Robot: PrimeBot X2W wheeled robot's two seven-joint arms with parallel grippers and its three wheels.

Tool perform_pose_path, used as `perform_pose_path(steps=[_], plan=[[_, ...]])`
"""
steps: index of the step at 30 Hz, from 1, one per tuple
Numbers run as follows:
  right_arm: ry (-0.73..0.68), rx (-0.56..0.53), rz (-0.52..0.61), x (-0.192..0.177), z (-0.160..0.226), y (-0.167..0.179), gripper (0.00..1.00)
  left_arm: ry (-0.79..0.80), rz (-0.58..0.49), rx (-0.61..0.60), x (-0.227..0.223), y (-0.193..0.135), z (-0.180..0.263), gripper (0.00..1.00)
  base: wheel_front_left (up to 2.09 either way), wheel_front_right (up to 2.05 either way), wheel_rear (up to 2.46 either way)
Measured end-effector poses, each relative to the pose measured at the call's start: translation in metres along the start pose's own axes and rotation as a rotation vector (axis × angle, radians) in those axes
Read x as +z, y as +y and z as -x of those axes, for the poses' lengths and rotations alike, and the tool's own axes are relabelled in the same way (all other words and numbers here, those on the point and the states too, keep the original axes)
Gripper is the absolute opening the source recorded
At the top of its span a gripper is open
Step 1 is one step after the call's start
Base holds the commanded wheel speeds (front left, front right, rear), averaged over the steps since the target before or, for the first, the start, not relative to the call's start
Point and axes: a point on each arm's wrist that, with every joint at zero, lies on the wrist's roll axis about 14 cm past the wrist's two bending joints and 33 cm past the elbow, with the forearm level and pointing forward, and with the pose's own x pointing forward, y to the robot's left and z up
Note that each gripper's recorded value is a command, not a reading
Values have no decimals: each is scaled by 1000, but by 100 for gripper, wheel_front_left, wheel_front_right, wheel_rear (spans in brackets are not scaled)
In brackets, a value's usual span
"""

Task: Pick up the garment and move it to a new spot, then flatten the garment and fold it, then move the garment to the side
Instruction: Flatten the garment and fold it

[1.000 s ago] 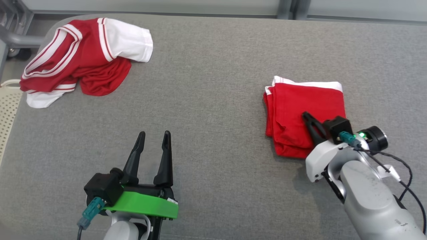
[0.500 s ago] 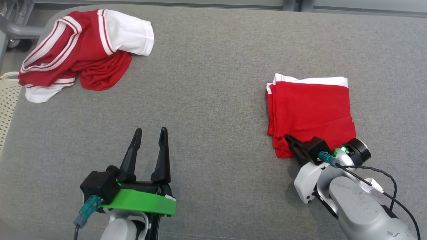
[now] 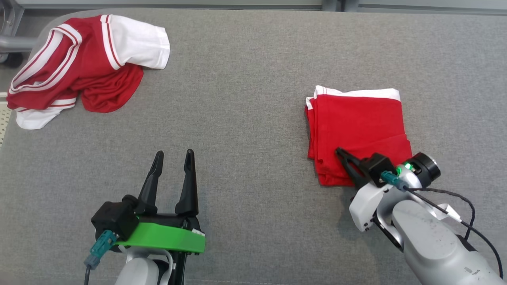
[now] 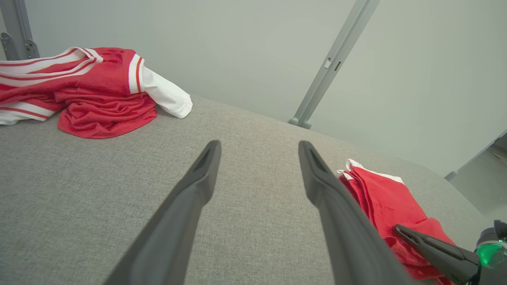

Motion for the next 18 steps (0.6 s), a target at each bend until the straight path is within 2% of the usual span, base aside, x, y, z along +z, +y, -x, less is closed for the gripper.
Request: perform_pose_path(steps=[3, 11, 12, 13, 15, 18], plan=[[-61, -36, -8, 18, 4, -9, 0, -7, -1, -8, 2, -2, -1, 100, 0, 0, 0], [-134, -175, -62, 33, 32, -41, 0, -19, 3, -39, 6, -13, -3, 100, 0, 0, 0], [-141, -205, -71, 34, 37, -48, 14, -21, 1, -46, 6, -15, -3, 100, 0, 0, 0], [-148, -237, -86, 35, 42, -56, 38, -21, 1, -52, 6, -17, -3, 100, 0, 0, 0], [-161, -282, -101, 37, 51, -65, 100, -20, 1, -60, 6, -19, -2, 100, 0, 0, 0], [-177, -345, -126, 39, 64, -78, 100, -23, -3, -73, 7, -24, -1, 100, 0, 0, 0]])
